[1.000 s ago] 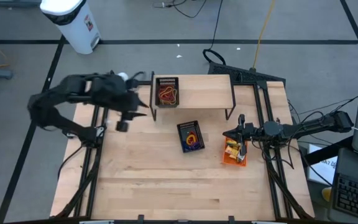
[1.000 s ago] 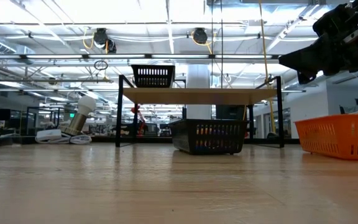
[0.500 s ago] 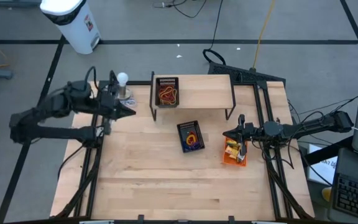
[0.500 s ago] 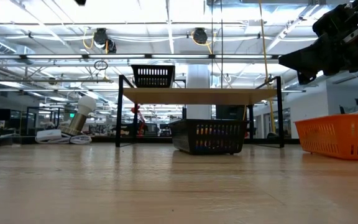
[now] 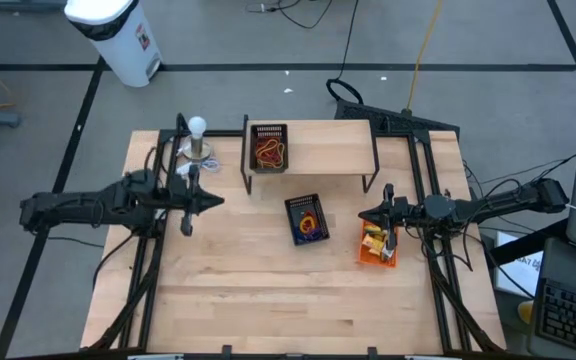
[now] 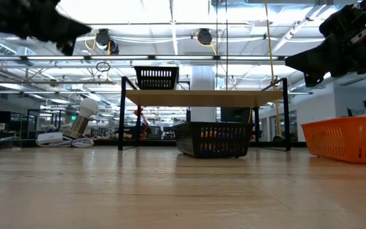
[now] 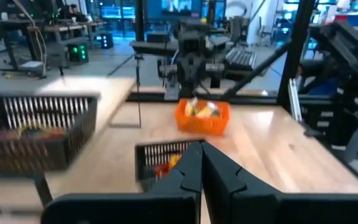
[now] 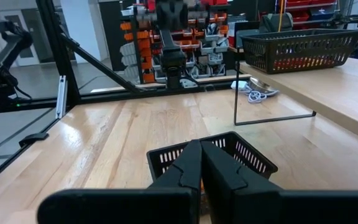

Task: Pick & Place Office Desk Supplies
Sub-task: Put the black bin with the spring rubberbands on the shelf

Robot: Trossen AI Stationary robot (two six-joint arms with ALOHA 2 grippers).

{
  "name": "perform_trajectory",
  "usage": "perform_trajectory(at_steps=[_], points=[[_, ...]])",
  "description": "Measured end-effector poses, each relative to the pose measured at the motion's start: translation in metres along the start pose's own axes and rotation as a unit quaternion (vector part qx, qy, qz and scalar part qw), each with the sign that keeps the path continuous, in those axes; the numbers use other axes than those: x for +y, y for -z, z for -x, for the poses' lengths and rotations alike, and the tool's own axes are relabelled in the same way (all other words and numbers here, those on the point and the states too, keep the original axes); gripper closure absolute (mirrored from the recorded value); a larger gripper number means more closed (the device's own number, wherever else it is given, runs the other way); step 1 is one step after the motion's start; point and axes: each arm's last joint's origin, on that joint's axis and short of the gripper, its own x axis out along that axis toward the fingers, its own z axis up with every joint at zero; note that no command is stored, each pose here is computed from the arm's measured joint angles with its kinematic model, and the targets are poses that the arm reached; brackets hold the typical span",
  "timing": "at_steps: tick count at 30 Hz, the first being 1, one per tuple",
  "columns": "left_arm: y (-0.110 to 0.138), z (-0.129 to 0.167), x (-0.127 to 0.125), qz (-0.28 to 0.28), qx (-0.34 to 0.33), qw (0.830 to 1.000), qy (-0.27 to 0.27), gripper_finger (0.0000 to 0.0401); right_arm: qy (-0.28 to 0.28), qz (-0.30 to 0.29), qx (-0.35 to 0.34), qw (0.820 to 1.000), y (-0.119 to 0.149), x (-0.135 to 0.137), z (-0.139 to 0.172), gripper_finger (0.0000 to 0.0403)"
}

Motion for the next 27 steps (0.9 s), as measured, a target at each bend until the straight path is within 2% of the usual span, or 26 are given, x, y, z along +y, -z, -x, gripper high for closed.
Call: perform_trajectory(at_steps=[5,10,17,21,24,27], points=[[0.042,0.004,0.000,0.011,0.005,1.000,-0.028,0.0400,0.000,0.000,0.000,1.000,0.000,0.000,0.000,0.0403],[0.070,0.005,0.000,0.021,-0.012,0.999,-0.023,0.0400,-0.001,0.002,-0.011,1.000,-0.002,0.000,0.000,0.0403],[0.082,0.006,-0.001,0.029,0.013,0.999,-0.021,0.0400,0.008,0.001,-0.026,1.000,-0.005,0.000,0.000,0.0403],[0.082,0.006,-0.001,0.025,0.015,0.999,-0.021,0.0400,0.031,0.020,-0.002,0.999,-0.004,-0.001,-0.003,0.0403],[0.083,0.006,-0.001,0.030,0.021,0.999,-0.019,0.0399,0.056,0.043,0.022,0.997,-0.032,0.002,-0.012,0.0403],[0.084,0.006,-0.001,0.034,0.024,0.999,-0.019,0.0399,0.061,0.063,0.081,0.993,-0.065,0.008,-0.026,0.0403]])
